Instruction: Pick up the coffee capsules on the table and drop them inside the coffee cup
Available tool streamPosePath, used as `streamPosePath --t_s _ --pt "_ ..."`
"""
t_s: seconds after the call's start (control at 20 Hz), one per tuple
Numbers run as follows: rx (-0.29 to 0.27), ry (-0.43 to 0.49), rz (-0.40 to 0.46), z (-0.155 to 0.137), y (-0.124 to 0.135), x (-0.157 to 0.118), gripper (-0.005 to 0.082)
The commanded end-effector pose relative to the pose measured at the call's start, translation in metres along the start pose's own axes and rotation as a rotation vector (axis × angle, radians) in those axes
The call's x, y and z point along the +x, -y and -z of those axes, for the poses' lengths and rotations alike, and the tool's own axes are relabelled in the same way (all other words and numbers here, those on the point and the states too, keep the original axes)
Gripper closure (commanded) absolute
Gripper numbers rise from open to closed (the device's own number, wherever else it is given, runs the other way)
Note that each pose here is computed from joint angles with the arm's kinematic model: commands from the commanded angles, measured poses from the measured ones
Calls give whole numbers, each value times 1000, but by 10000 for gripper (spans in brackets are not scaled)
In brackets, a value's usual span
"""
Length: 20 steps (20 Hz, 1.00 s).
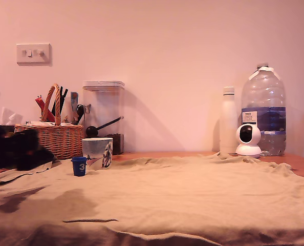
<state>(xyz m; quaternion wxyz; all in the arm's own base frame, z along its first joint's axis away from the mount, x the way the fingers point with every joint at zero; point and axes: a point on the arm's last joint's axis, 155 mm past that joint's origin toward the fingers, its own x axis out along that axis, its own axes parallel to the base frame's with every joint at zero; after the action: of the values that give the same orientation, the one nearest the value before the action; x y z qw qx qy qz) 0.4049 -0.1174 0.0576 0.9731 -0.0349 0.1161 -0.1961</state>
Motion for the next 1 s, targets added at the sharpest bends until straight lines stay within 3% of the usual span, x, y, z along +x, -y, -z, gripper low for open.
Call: streamPosePath --t_s 0.0,0.4,0.95 --pt "20 1 7 2 0 9 215" --pt "55 4 15 2 -8 49 216" --pt "60 -46 23 15 -16 93 216"
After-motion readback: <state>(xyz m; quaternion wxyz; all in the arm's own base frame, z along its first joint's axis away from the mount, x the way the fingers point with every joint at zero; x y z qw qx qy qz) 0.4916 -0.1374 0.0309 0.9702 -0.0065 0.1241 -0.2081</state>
